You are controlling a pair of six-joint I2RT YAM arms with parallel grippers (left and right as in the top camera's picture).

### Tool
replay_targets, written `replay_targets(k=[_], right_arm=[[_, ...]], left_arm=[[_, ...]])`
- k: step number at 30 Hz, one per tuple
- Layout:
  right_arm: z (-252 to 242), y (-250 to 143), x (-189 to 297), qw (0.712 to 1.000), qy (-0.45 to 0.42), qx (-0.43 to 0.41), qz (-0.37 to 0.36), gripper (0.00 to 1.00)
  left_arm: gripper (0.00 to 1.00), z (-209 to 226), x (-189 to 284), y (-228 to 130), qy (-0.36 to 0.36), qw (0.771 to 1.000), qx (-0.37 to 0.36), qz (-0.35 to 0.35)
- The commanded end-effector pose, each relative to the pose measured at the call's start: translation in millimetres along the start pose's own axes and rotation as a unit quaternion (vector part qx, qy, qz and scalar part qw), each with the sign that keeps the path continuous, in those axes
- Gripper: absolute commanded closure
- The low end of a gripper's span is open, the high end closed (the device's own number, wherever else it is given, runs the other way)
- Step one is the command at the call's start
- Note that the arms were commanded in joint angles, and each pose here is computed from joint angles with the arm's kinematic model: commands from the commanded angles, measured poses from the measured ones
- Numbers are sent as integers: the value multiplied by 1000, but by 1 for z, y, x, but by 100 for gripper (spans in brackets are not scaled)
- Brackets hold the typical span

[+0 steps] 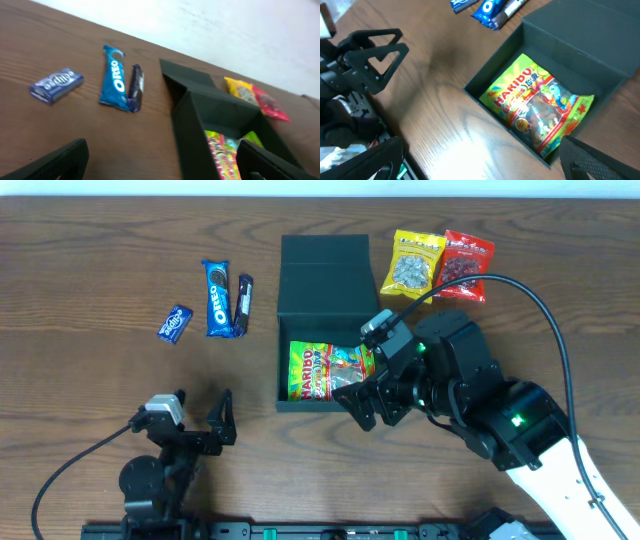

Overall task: Pack container
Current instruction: 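Reach left gripper to the blue Oreo pack and grasp it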

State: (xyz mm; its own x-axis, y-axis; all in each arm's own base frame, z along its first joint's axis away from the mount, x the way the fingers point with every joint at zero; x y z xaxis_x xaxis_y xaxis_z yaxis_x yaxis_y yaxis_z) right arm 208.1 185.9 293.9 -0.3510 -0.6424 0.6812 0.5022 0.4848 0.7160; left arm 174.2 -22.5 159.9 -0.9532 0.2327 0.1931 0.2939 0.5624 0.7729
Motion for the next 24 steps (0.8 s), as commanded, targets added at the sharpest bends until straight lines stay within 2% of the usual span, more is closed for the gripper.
replay_targets(k=[1, 6, 10, 18, 24], right_arm=[[3, 4, 4, 1000, 12, 0, -9, 1], [-6, 7, 3, 1000, -28, 5, -14, 1], [-10, 16, 1, 998, -36, 31, -35, 1], [-14, 36, -1, 990, -50, 109, -79, 1], [-29, 42, 2, 983, -117, 109, -86, 1]], left_arm=[[5, -2, -2, -12, -29, 998, 37, 32], [5, -18, 2, 5, -68, 998, -15, 0], [5, -24, 5, 32, -19, 998, -58, -33], [5, -25, -31, 73, 74, 991, -104, 32], [5, -26, -75, 113, 127, 982, -128, 62]])
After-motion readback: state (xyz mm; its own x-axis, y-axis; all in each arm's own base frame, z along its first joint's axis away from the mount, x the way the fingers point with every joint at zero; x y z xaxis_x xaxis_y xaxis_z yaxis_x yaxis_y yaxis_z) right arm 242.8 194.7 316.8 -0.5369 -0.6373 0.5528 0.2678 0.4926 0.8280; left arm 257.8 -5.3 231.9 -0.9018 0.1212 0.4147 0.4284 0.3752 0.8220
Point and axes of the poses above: each gripper's point midway between its finger pads, its own x axis back along the fingers, its own z axis along the line the jaws close on, y = z × x, the point moved 6 cm from there along x, back along the fingers, and after that the axes turned 13 degrees about x, right-handed, at the moved point
